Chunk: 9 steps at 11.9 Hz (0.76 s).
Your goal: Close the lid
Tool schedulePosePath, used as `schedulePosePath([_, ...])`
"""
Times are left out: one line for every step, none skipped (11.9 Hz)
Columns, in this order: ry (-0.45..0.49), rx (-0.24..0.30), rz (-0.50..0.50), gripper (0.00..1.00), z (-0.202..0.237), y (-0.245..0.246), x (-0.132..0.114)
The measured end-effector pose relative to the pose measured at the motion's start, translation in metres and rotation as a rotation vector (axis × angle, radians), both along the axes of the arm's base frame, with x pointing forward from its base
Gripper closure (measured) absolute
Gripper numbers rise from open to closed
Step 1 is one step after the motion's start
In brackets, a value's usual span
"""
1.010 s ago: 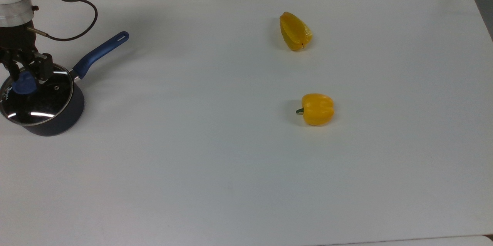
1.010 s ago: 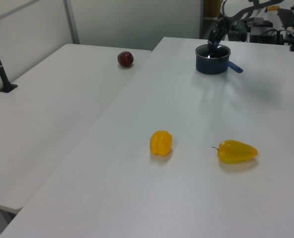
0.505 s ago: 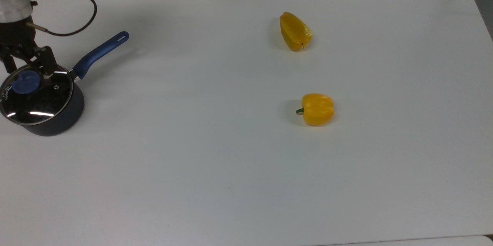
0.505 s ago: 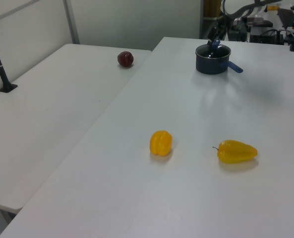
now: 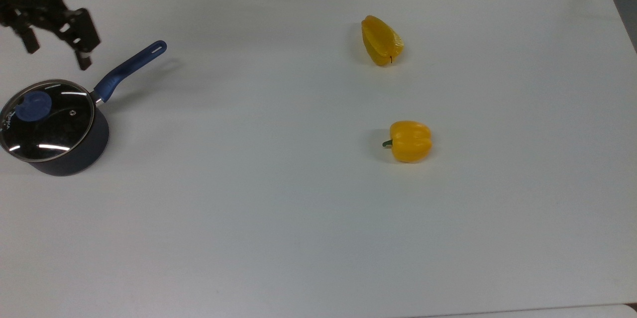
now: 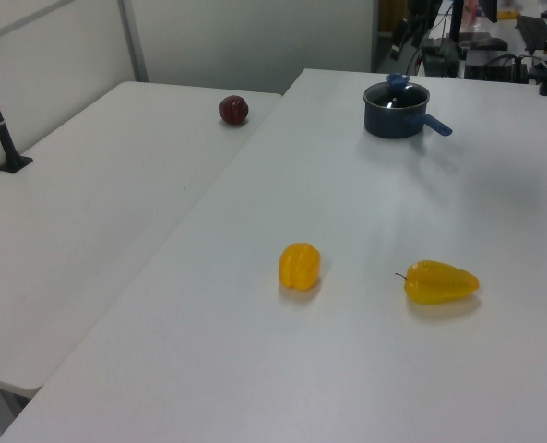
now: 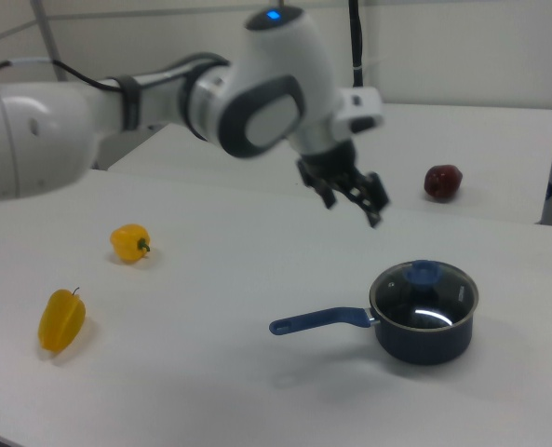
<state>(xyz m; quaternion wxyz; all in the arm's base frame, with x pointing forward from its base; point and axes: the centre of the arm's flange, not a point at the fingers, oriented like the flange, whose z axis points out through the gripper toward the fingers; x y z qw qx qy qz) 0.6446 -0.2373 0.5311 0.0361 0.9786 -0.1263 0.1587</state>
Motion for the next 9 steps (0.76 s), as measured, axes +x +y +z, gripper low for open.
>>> schedulePosePath([0.024,-0.002,0.004,0.00,0.012,0.037,0.003])
schedulePosePath([0.063,-0.005,0.033,0.00,0.020,0.079,0.005])
schedulePosePath([0.111,-0.001,0.073,0.00,0.028,0.120,0.002])
schedulePosePath([0.144,0.005,0.107,0.00,0.035,0.146,-0.003])
schedulePosePath([0.183,0.014,0.160,0.00,0.048,0.183,-0.013])
schedulePosePath([0.206,0.019,0.191,0.00,0.057,0.205,-0.021])
schedulePosePath([0.235,0.024,0.228,0.00,0.066,0.230,-0.033])
schedulePosePath([0.259,0.022,0.254,0.00,0.070,0.246,-0.042])
schedulePosePath([0.274,0.019,0.264,0.00,0.069,0.252,-0.047])
